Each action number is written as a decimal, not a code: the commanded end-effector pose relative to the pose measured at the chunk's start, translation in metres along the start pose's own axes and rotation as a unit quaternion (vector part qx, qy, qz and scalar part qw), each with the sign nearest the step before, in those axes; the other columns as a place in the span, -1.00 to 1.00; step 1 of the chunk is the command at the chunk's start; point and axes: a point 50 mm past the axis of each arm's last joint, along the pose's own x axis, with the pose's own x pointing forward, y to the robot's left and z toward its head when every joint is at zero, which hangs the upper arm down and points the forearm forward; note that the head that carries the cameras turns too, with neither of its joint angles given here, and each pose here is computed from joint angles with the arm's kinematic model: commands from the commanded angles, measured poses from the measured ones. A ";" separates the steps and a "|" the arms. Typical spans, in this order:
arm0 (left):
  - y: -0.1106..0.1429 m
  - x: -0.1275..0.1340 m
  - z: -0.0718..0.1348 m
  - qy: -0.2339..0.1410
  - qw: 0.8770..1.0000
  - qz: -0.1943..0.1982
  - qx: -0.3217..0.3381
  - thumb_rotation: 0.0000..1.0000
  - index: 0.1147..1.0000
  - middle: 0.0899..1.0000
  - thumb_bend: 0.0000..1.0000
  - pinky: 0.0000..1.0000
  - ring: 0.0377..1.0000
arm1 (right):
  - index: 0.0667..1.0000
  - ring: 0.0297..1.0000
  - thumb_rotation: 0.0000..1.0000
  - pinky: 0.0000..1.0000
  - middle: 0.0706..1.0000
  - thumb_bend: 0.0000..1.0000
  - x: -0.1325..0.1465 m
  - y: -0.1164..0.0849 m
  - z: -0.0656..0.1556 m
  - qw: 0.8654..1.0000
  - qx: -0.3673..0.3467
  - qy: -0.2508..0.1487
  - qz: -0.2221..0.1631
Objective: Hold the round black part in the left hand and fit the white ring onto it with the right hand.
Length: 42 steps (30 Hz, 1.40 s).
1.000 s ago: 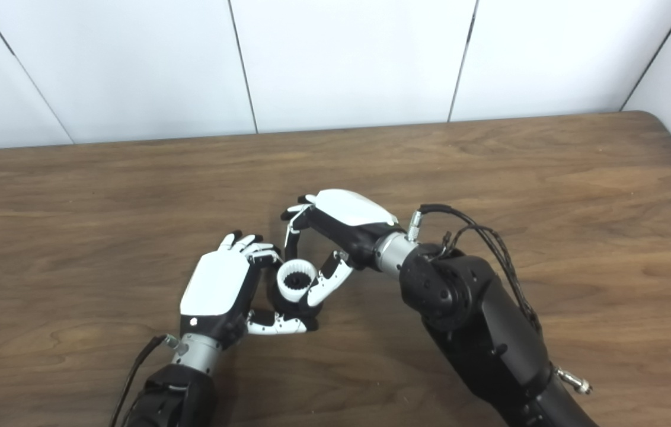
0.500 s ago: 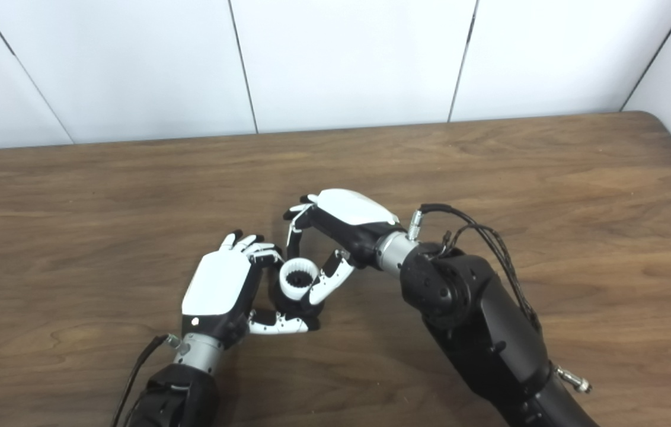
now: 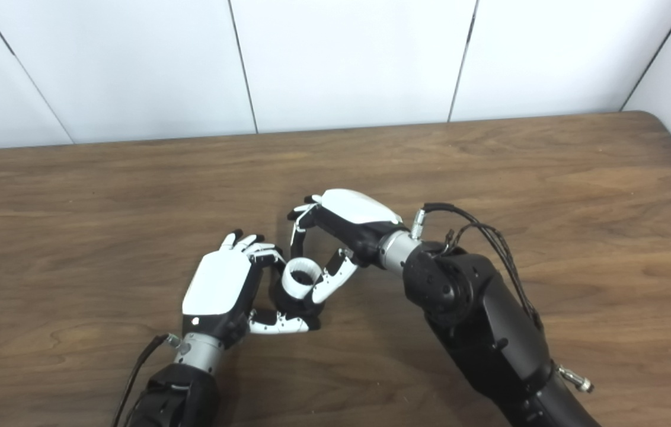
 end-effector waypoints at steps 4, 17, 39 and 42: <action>0.004 0.005 0.008 -0.013 1.000 0.008 0.000 -0.89 -0.17 0.49 0.05 0.96 0.77 | -0.10 0.97 -0.74 1.00 0.75 0.05 -0.004 -0.013 0.009 0.999 -0.020 -0.022 -0.030; 0.003 0.006 0.013 -0.011 1.000 0.007 0.000 -0.89 -0.17 0.50 0.05 0.96 0.77 | -0.10 0.98 -0.74 0.99 0.76 0.05 -0.004 -0.013 0.012 0.999 -0.021 -0.024 -0.023; 0.003 0.007 0.012 -0.006 1.000 0.010 -0.003 -0.89 -0.17 0.50 0.05 0.99 0.78 | -0.10 0.98 -0.72 0.95 0.76 0.05 -0.006 -0.011 -0.002 0.999 -0.031 -0.016 -0.014; 0.004 0.007 0.012 -0.006 1.000 0.008 -0.004 -0.89 -0.17 0.51 0.05 0.99 0.79 | -0.09 0.98 -0.70 0.95 0.77 0.05 -0.007 -0.013 -0.002 0.999 -0.041 -0.019 -0.013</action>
